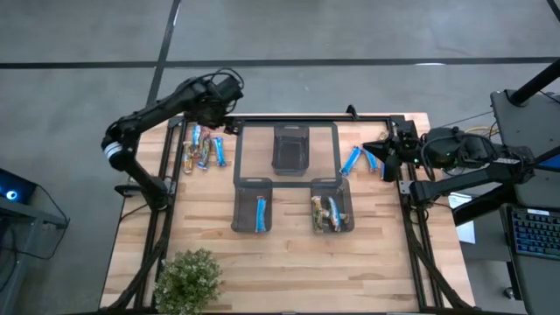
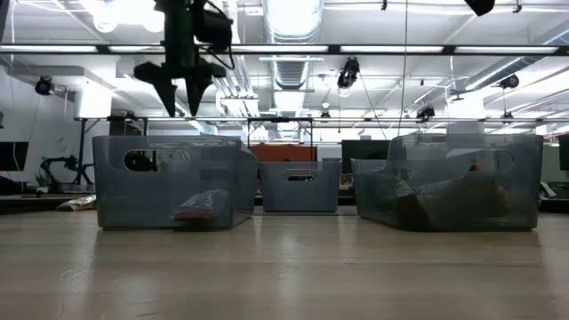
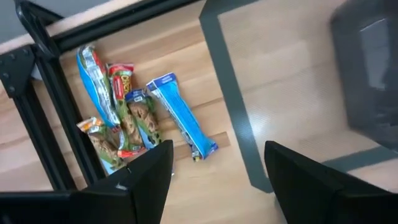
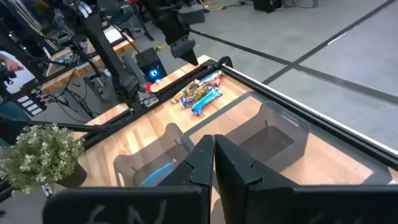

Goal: Pick and place Granola Bars by type
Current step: Put the blue granola bar into the top black bin

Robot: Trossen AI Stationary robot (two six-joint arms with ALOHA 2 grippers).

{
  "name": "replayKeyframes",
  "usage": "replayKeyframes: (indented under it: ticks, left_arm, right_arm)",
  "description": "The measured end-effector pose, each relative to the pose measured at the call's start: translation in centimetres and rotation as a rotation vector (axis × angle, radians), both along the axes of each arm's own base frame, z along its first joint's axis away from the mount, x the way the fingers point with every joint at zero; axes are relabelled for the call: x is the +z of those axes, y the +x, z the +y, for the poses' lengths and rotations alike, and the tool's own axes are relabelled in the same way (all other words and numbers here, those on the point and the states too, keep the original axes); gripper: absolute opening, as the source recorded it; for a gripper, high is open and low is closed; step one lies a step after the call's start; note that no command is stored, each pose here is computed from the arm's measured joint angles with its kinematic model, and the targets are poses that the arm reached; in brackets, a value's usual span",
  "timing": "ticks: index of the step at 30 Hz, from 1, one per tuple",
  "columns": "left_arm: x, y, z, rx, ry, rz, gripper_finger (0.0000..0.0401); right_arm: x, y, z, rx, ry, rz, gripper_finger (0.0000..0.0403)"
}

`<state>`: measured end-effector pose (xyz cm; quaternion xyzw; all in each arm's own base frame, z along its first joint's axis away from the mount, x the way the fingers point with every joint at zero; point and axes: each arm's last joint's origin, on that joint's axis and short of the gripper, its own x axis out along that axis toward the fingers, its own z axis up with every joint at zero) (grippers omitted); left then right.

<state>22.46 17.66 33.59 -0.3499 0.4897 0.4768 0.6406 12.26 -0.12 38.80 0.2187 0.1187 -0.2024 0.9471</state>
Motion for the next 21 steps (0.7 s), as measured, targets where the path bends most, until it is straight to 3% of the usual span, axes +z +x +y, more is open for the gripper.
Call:
replayKeyframes:
  ticks: [8, 21]
  left_arm:
    - [-3.4, 0.2, 0.7, 0.138, -0.019, -0.002, 0.0235]
    - [-10.1, -1.9, -1.4, 0.321, 0.049, -0.012, 0.0235]
  right_arm:
    - [-0.1, 0.0, 0.0, 0.003, -0.009, 0.008, 0.0008]
    - [-0.1, 0.0, 0.0, 0.007, -0.022, 0.012, 0.0008]
